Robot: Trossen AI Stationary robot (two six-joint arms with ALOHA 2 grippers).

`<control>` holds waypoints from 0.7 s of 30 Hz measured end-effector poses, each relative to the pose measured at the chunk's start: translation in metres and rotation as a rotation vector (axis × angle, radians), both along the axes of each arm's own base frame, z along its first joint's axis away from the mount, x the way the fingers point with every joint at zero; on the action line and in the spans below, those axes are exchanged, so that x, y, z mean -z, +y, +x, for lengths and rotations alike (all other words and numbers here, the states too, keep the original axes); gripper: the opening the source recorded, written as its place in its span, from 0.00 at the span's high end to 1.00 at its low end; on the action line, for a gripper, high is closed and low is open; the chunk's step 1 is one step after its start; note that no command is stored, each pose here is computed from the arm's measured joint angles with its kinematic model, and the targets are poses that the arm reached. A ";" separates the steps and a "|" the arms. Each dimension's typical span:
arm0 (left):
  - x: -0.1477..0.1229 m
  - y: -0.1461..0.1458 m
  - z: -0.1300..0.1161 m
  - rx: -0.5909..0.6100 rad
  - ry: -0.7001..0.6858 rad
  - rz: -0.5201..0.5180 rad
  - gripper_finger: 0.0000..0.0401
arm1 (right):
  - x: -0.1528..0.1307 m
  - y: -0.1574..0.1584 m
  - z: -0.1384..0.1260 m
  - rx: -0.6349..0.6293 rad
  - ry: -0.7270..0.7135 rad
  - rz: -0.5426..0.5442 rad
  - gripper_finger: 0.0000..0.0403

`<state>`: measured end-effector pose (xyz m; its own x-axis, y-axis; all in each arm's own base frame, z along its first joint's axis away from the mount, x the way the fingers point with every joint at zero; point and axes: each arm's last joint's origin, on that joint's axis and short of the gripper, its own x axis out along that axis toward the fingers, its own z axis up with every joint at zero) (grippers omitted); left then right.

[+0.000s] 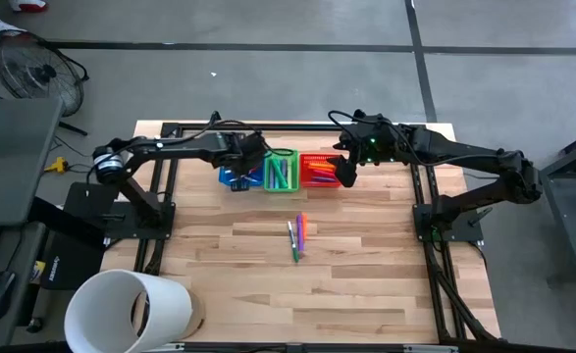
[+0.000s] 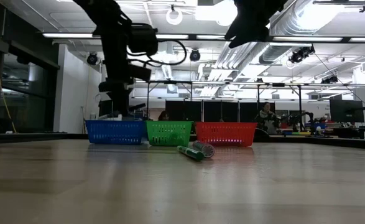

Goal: Pick & Place Markers
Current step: Put the black marker into the blue bin, then put the green marker into the blue bin

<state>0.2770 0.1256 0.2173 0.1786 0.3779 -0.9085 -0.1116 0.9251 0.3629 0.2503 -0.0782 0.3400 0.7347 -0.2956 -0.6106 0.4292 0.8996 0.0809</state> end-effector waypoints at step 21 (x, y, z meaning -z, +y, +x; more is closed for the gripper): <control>0.013 0.002 0.003 0.006 0.088 0.012 0.64 | 0.000 0.000 0.000 0.005 0.004 0.002 0.48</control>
<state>0.2798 0.1280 0.2040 0.1005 0.3876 -0.9163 -0.0733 0.9214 0.3817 0.2500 -0.0781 0.3396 0.7307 -0.2977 -0.6143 0.4338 0.8974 0.0810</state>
